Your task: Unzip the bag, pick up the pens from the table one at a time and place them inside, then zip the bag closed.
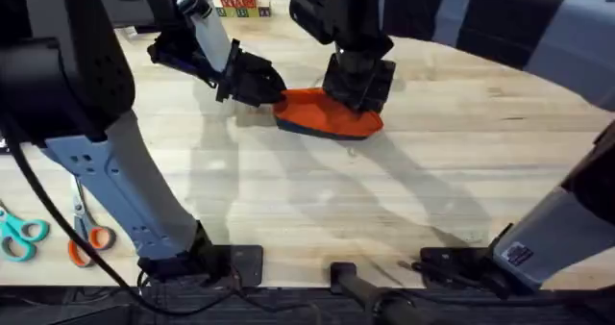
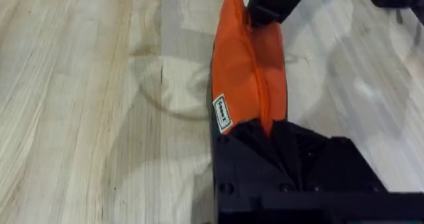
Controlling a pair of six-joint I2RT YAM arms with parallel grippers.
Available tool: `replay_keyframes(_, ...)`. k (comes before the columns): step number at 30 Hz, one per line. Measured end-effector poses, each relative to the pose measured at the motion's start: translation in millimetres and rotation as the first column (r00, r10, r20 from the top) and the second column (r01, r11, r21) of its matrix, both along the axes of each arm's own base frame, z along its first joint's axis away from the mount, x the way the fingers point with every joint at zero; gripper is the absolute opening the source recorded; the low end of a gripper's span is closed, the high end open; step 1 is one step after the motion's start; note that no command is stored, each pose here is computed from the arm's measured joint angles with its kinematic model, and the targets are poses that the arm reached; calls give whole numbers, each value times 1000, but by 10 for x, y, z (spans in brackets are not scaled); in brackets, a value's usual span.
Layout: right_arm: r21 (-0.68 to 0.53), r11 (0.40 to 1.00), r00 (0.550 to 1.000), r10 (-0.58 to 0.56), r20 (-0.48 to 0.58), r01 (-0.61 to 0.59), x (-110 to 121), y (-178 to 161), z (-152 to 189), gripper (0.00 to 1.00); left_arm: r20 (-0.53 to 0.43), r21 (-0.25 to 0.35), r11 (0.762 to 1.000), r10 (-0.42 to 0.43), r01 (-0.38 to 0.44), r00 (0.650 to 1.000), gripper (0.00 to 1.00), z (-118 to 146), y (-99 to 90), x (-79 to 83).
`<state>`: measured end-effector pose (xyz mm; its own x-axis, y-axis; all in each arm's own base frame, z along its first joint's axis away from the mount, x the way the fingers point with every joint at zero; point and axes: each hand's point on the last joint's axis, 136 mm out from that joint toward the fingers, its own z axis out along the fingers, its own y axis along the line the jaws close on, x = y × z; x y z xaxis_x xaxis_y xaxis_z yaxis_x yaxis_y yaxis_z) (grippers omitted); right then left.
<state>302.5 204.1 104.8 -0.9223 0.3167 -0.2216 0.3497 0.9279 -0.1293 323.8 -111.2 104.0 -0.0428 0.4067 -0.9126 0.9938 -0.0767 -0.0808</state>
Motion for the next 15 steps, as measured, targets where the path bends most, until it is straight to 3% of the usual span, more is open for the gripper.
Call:
replay_keyframes(9, -25, 999, 999, -29, -26, 29, -39, -170, 60, 32, 0, -1, 1000, 2, -2, 1000, 43, 2, 3, 2)
replay_keyframes(15, -52, 995, 996, -86, -21, 85, 5, -488, 212, 32, 0, 0, 1000, 5, -5, 1000, 43, 1, 14, 5)
